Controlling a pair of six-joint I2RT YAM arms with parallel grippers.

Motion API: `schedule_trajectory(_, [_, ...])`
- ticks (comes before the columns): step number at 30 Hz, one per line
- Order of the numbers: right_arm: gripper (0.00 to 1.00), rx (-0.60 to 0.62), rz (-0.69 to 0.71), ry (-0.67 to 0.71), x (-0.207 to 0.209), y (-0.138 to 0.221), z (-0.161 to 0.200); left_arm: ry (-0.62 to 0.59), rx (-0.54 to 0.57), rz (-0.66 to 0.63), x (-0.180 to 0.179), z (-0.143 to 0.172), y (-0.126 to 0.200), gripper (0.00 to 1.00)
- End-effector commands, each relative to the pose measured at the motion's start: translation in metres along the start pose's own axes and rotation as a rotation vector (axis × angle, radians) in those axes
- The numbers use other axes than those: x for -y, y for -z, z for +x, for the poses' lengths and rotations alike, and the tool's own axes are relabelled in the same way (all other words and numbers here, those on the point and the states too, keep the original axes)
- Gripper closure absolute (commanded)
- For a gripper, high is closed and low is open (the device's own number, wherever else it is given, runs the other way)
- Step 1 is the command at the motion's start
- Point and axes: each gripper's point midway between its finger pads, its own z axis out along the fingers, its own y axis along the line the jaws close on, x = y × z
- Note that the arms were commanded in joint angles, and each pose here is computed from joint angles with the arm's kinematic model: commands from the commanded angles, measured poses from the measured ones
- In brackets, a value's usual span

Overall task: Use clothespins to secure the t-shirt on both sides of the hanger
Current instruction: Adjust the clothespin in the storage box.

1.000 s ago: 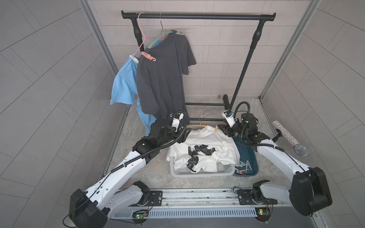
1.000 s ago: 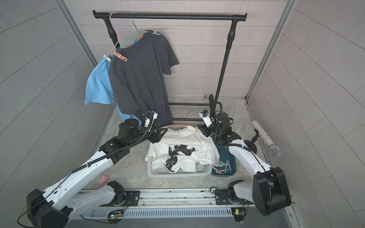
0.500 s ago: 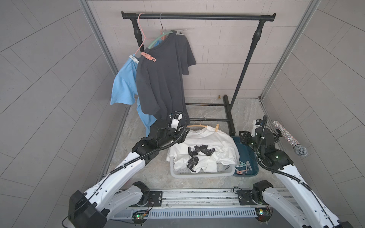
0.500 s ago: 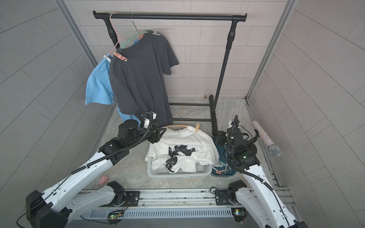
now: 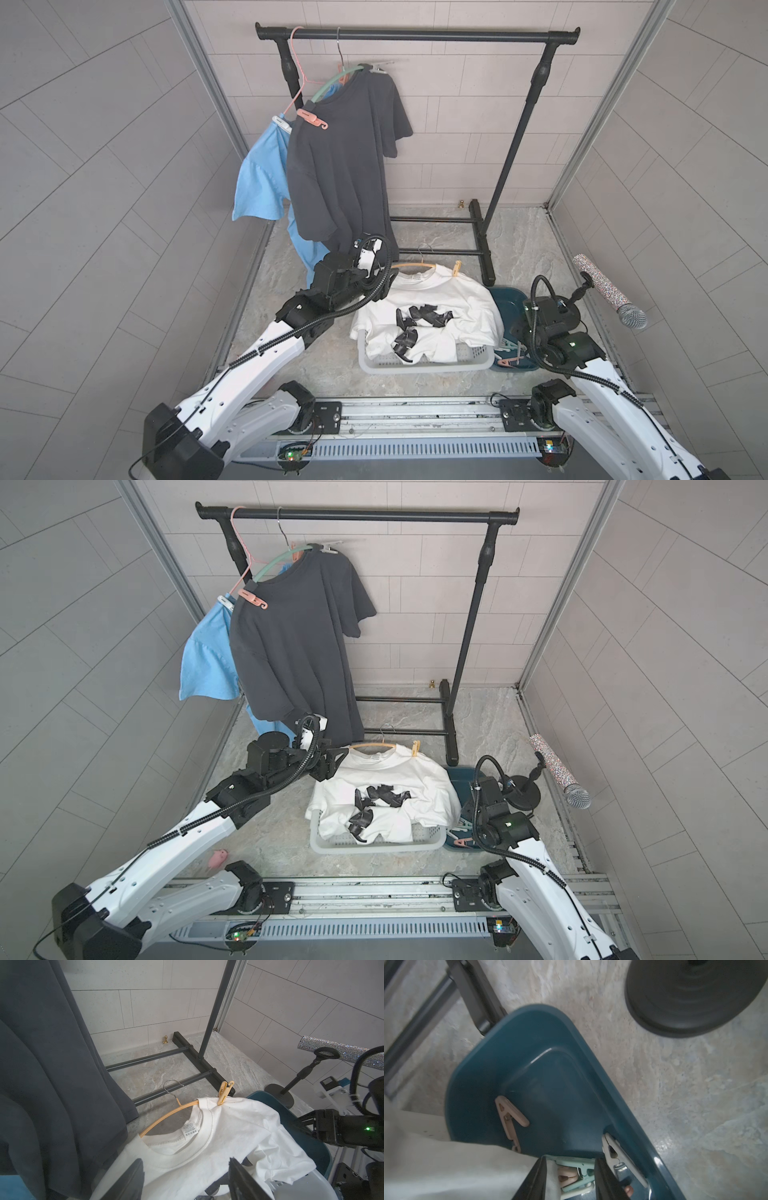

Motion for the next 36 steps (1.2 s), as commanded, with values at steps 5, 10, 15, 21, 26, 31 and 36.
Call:
schedule_trajectory(5, [0.67,-0.079,0.011,-0.029,0.004,-0.018,0.025,0.001,0.016,-0.011,-0.002,-0.004,0.005,0.33])
schedule_trajectory(10, [0.68,-0.072,0.028,0.033,0.002,-0.025,0.033,0.000,0.012,-0.017,-0.003,-0.002,0.005,0.33])
schedule_trajectory(15, [0.67,-0.086,0.037,0.050,0.000,-0.033,0.040,-0.002,0.009,-0.018,-0.004,-0.002,0.004,0.33])
schedule_trajectory(21, [0.67,-0.051,0.052,0.053,0.001,-0.041,0.035,-0.004,0.007,-0.024,-0.005,-0.001,0.004,0.33])
schedule_trajectory(26, [0.67,-0.026,0.072,0.065,0.000,-0.046,0.030,-0.005,0.001,-0.028,-0.006,0.000,0.003,0.33])
schedule_trajectory(31, [0.67,0.063,0.089,0.057,-0.003,-0.047,0.011,-0.007,-0.001,-0.033,-0.007,0.001,0.003,0.33])
schedule_trajectory(36, [0.65,0.104,0.089,0.084,-0.012,-0.044,-0.005,-0.007,-0.003,-0.032,-0.006,0.001,0.002,0.33])
